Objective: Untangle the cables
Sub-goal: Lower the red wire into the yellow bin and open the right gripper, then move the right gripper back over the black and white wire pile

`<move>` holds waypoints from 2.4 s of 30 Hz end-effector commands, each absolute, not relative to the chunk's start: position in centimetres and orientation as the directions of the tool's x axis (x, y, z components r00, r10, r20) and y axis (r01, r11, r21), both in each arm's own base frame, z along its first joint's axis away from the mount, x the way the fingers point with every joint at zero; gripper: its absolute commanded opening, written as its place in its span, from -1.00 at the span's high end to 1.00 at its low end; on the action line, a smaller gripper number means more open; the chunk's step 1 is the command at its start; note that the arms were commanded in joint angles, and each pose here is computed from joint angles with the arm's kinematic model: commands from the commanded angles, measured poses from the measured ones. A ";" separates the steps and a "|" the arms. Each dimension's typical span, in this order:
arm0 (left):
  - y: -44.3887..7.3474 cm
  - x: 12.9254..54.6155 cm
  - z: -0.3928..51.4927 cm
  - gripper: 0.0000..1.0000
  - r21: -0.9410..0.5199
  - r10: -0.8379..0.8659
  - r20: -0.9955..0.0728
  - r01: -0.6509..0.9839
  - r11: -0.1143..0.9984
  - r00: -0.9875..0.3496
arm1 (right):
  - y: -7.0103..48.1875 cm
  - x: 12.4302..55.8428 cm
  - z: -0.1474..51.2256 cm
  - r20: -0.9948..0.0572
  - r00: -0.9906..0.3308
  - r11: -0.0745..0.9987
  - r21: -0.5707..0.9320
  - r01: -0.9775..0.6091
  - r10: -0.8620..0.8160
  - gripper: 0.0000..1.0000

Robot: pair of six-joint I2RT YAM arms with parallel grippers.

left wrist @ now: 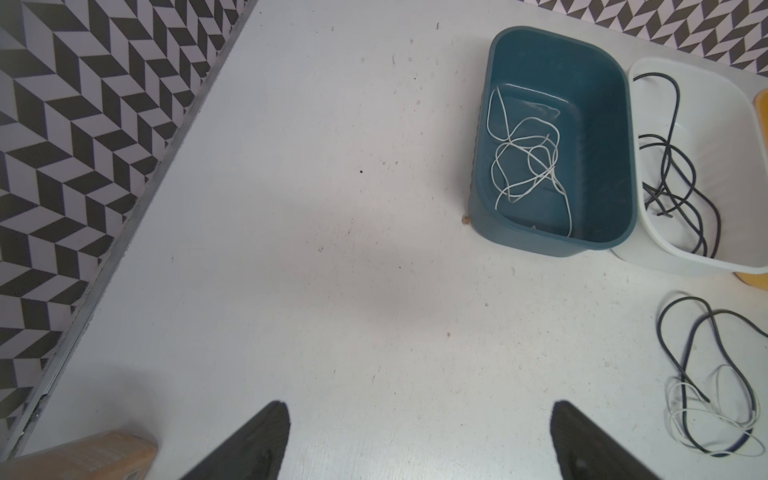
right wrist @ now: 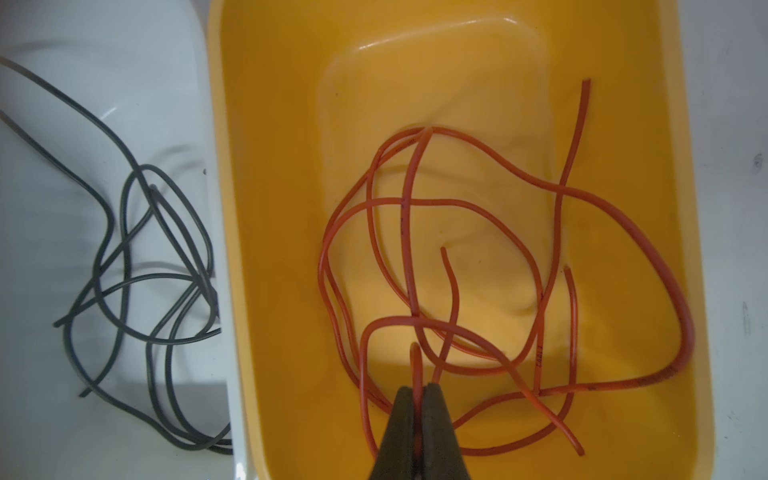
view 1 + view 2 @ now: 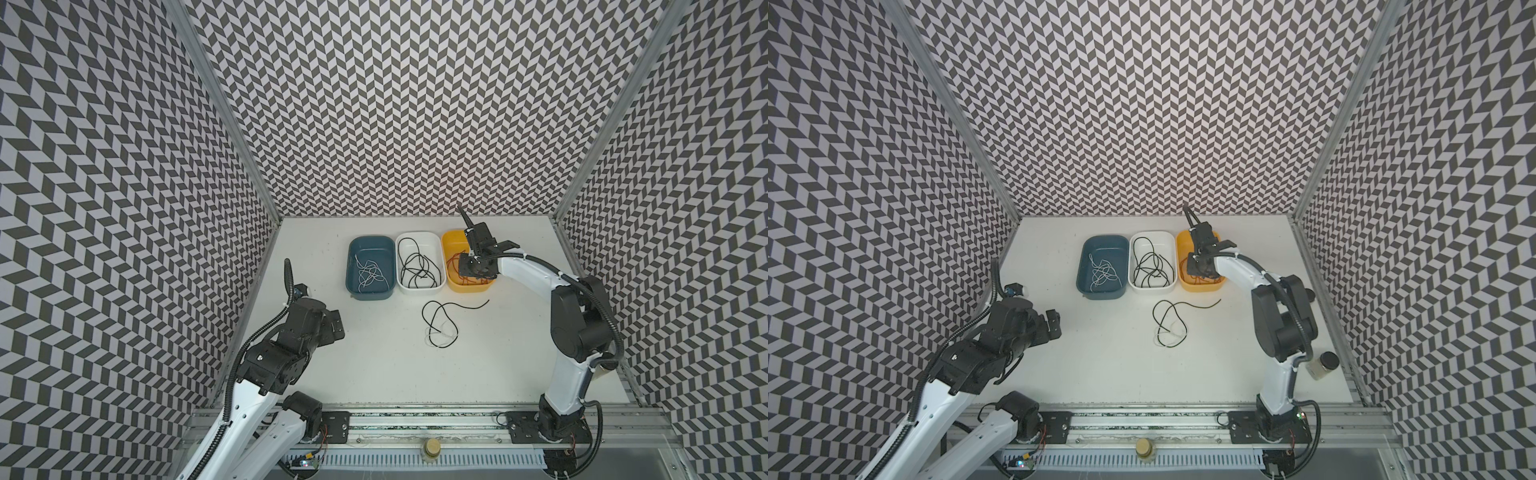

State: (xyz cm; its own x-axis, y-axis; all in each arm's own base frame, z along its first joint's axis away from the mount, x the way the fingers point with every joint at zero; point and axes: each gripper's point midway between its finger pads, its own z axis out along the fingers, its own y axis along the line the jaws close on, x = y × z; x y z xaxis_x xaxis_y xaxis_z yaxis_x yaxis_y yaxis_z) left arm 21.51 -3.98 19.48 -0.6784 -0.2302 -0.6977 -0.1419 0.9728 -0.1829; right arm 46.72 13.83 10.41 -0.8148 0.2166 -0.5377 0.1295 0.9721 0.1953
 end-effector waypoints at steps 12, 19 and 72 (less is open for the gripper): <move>-3.9 21.8 19.6 -1.00 -0.181 -0.231 -0.702 -0.145 0.973 -0.674 | 13.2 44.9 16.3 -0.574 -0.773 0.956 0.255 0.145 0.270 0.40; -3.9 21.8 19.6 -1.00 -0.181 -0.232 -0.700 -0.146 0.973 -0.676 | 13.2 43.1 20.2 -0.611 -0.733 0.940 0.320 0.117 0.299 0.24; -4.1 21.8 19.2 -1.00 -0.161 -0.217 -0.685 -0.146 0.976 -0.696 | 24.0 25.1 6.7 -0.524 -0.852 0.937 0.289 -0.197 -0.018 0.14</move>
